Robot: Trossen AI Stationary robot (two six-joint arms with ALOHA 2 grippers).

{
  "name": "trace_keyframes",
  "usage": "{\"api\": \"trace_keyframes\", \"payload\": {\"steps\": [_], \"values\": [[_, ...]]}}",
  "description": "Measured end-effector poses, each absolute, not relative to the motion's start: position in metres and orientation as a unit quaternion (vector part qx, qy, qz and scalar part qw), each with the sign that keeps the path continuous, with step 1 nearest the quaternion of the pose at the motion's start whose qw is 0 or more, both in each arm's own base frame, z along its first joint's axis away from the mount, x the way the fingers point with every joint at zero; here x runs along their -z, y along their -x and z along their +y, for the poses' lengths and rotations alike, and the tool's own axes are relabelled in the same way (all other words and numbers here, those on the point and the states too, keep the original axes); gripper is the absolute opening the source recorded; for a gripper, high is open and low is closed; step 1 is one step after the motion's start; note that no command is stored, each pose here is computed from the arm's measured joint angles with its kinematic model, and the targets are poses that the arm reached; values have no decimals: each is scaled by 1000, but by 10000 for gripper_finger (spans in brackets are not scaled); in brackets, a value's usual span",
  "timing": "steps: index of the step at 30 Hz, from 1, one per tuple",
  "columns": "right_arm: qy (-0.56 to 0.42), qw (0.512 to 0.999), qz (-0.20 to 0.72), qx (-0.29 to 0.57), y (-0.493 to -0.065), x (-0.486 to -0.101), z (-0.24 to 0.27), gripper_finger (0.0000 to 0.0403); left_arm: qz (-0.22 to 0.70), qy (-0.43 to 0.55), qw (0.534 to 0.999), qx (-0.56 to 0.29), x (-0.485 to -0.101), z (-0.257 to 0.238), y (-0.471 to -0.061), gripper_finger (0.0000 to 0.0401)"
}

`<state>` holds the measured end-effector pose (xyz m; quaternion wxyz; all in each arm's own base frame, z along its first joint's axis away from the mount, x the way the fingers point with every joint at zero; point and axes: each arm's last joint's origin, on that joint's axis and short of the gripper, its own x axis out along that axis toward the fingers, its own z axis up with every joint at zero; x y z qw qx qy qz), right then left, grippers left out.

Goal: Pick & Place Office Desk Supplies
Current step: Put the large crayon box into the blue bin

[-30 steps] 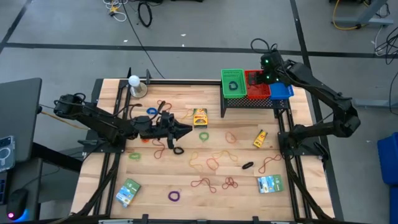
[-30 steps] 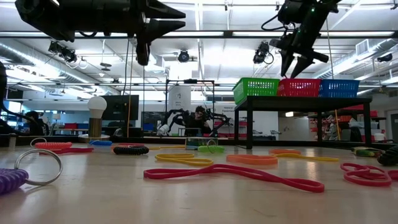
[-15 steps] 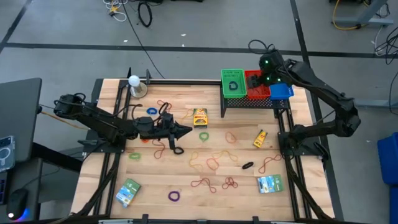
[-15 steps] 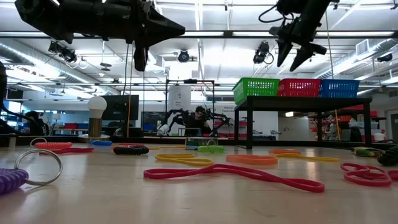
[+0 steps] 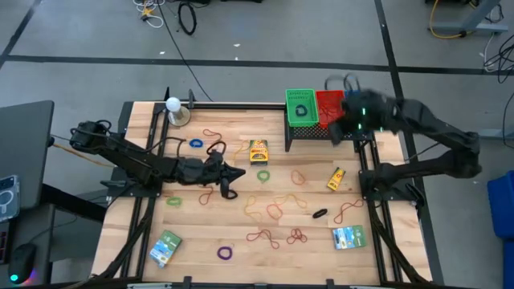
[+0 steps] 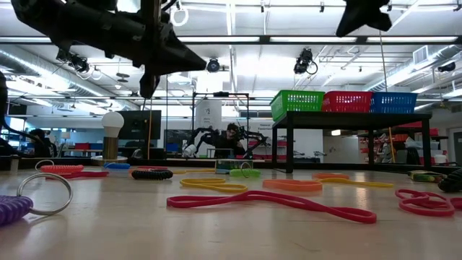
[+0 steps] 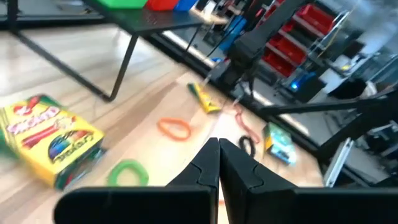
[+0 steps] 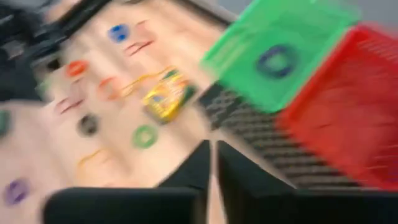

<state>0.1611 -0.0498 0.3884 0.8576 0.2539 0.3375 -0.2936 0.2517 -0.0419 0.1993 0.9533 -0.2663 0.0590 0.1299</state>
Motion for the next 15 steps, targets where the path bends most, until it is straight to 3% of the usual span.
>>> {"api": "trace_keyframes", "payload": {"steps": [2,15], "values": [[-259,864,344,259,-164,-374,-31,10,63,267,953,-129,-198,-43,-251,7],[-289,855,416,112,-176,-289,78,10,82,260,953,-134,-195,-43,-250,7]]}}
